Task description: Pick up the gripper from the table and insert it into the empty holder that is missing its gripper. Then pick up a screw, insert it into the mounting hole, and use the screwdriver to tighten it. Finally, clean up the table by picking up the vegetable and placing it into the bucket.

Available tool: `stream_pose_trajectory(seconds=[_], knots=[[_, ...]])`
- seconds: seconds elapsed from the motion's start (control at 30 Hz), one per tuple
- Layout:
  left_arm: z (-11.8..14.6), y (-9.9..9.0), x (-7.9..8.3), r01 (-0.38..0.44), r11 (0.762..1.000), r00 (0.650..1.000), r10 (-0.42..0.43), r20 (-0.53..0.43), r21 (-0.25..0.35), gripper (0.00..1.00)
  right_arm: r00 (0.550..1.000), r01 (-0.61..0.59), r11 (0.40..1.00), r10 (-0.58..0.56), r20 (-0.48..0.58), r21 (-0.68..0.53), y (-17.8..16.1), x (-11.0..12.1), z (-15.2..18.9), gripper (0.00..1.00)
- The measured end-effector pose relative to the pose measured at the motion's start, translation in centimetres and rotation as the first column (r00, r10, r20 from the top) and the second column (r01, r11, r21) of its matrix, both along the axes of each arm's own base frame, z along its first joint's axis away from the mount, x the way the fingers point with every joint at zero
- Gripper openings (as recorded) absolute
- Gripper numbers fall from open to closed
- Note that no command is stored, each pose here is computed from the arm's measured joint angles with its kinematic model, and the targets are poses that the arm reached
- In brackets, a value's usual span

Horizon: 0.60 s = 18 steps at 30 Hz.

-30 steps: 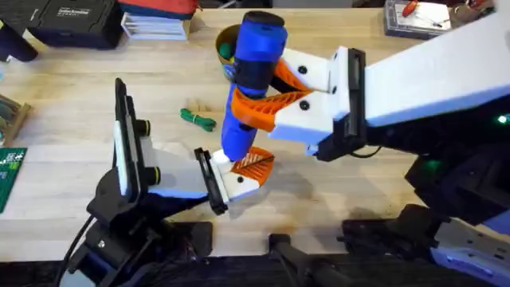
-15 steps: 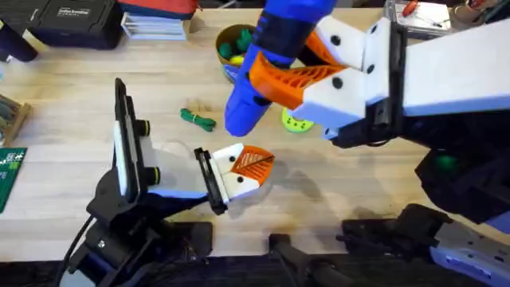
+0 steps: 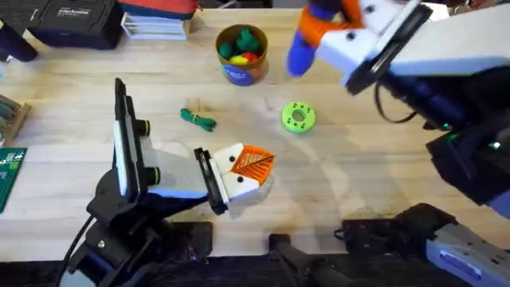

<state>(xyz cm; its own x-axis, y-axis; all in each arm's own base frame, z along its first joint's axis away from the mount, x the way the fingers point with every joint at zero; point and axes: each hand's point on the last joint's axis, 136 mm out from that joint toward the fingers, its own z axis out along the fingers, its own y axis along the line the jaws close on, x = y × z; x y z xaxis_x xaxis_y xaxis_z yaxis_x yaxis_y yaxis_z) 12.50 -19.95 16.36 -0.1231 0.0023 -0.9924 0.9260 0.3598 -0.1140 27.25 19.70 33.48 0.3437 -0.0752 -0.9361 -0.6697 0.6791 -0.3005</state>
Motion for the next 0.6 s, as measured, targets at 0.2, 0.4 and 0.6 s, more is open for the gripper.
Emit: stream_pose_trajectory(seconds=[0.2, 0.4, 0.6], knots=[[0.0, 0.0, 0.0, 0.000, 1.000, 1.000, 0.000, 0.000, 0.000, 0.009, 0.918, 0.394, 0.877, -0.392, 0.064, -0.274, -9.1, 6.7, -3.7, 0.031], [0.0, 0.0, 0.0, 0.000, 1.000, 1.000, 0.000, 0.000, 0.000, 0.009, 0.878, 0.410, 0.720, -0.479, 0.027, -0.559, -12.9, 9.7, -10.9, 0.031], [0.0, 0.0, 0.0, 0.000, 1.000, 1.000, 0.000, 0.000, 0.000, 0.009, 0.903, 0.262, 0.543, -0.429, 0.004, -0.798, -13.7, 10.2, -18.2, 0.031]])
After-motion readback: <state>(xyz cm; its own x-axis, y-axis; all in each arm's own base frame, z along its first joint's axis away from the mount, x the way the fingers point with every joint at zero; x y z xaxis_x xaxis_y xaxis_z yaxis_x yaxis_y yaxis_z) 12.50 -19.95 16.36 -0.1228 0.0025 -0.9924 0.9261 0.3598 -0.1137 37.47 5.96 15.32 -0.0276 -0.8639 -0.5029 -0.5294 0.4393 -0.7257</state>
